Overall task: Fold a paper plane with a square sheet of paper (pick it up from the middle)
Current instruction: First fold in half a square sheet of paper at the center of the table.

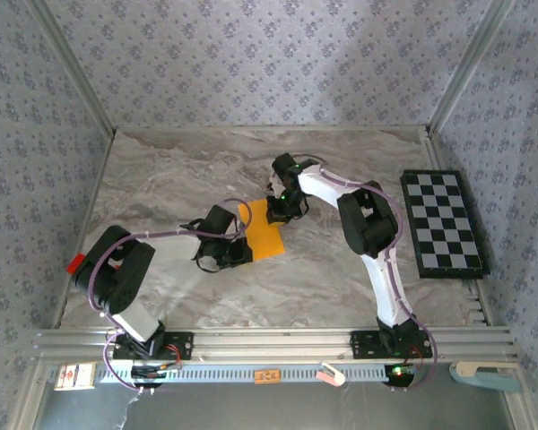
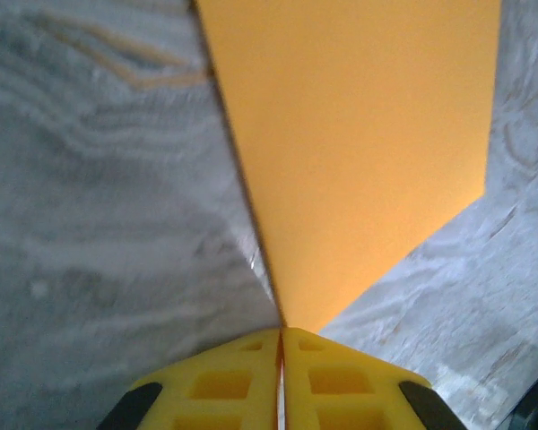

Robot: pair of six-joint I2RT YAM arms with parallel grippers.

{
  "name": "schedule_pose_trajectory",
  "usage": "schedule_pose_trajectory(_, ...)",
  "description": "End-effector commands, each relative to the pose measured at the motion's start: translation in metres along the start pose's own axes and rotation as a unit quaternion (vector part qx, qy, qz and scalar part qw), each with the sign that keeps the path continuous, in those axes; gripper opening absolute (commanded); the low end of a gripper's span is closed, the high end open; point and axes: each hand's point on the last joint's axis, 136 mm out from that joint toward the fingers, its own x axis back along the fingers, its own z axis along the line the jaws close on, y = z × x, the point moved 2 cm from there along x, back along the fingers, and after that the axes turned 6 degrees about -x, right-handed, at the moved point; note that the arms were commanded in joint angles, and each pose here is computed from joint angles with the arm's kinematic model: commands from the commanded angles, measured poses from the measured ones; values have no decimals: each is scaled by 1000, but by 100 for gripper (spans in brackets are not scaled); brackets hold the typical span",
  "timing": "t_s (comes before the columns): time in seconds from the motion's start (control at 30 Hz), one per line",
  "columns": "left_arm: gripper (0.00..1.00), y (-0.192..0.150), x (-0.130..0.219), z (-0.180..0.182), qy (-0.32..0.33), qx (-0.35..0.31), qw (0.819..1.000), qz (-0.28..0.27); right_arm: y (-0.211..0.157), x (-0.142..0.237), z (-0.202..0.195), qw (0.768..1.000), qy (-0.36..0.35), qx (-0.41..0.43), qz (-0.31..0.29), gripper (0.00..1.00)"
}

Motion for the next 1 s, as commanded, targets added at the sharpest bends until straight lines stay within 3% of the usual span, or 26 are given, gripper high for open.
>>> schedule_pose_trajectory(0.0,10,-13,12,4,37,-17,999,31,-27,-38,-69,989,-121,-55,58,8)
schedule_pose_trajectory(0.2,10,25,35,-16,23,-36,999,-31,-26,-37,-68,990,-121,-52,57,8)
schedule_pose_trajectory(0.43,10,98,42,-8,-35,17,994,-100,-18,-30,-57,993,-101,-20,49,8)
schedule_pose_trajectory(0.73,9,146,26,1,-59,32,992,-104,-5,-20,-27,997,-39,45,54,9)
schedule_pose_trajectory(0.97,7,145,10,27,-39,66,994,-84,13,8,-3,998,6,64,15,10)
